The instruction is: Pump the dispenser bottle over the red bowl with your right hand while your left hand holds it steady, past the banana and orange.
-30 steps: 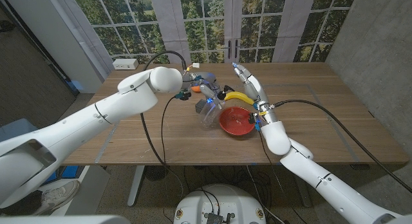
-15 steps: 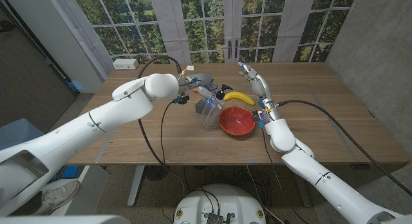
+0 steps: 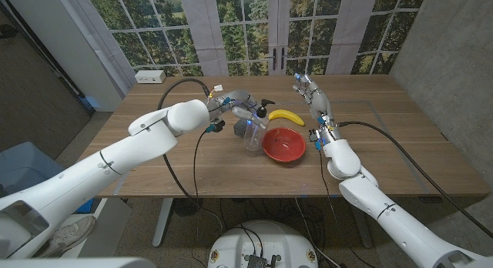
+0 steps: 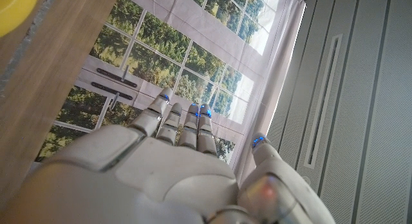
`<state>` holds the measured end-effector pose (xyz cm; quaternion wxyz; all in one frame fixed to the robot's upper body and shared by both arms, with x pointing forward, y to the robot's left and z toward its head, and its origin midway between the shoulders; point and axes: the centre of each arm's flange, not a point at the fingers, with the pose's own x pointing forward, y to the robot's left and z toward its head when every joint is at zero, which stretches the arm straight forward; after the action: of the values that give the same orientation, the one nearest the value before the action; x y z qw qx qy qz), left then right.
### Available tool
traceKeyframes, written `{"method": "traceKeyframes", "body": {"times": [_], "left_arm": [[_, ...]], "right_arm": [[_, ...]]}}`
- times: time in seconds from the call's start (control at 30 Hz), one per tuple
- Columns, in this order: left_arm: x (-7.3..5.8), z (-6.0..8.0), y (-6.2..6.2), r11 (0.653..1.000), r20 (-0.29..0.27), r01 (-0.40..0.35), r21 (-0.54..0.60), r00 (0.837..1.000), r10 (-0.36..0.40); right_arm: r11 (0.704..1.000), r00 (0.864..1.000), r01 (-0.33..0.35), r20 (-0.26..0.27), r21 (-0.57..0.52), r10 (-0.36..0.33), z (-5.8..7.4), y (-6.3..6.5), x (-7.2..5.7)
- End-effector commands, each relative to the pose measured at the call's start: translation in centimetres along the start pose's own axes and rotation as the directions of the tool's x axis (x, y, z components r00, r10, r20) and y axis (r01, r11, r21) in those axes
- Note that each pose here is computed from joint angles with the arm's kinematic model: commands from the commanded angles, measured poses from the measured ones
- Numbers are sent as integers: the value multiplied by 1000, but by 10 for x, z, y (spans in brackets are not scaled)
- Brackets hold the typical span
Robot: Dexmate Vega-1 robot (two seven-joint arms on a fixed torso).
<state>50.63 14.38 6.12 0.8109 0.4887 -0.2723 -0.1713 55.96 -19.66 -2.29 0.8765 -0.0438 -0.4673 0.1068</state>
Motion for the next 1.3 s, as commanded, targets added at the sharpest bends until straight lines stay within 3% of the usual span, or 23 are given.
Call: {"method": "traceKeyframes", "body": {"times": [0.03, 0.47, 0.9, 1.17, 1.3], "left_arm": [[-17, -9, -6, 994, -16, -82, -78, 997, 81], [-42, -15, -10, 981, -99, -154, -116, 985, 142], [-62, -31, -14, 941, -178, -315, -120, 940, 292], [-68, -47, -20, 932, -247, -321, -165, 929, 276], [-73, -55, -22, 919, -251, -343, -192, 923, 292]], "right_arm": [[991, 997, 72, -32, 110, -69, -13, -24, 0], [977, 988, 142, -77, 161, -131, -29, -42, 2], [958, 975, 217, -94, 188, -202, -39, -57, -3], [956, 972, 231, -93, 181, -217, -41, -57, -5], [958, 970, 235, -93, 167, -222, -41, -58, -5]]}}
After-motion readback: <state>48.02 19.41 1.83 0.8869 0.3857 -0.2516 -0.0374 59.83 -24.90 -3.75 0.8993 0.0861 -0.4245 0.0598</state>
